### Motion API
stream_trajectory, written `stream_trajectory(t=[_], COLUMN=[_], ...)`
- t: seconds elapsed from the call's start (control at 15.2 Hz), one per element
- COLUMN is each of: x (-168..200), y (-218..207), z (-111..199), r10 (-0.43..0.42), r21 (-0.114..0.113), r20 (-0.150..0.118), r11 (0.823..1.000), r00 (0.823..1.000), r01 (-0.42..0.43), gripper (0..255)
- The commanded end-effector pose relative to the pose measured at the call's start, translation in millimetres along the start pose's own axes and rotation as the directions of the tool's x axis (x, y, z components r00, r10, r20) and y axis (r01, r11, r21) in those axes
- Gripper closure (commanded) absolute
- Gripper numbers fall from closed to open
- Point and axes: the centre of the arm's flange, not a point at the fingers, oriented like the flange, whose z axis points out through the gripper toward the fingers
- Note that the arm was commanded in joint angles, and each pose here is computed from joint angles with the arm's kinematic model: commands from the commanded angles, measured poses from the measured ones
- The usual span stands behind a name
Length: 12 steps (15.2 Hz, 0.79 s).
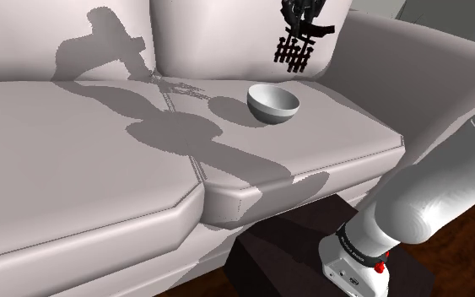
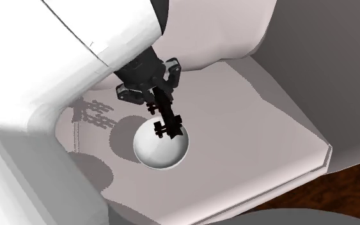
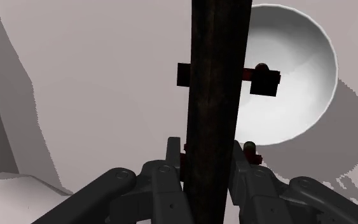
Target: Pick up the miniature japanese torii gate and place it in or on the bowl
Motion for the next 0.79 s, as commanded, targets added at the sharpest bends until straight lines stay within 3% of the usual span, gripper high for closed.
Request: stream_trajectory(t=[0.0, 0.73], x=[-17, -17], y=[-21, -37], z=[-13, 43], r10=[0.002, 0.002], r21=[0.000, 0.000], r20=[0.000, 0.000], r11=[1.000, 1.000], r00=[1.000, 1.000], r01=[-0.002, -0.002], gripper=[255, 255])
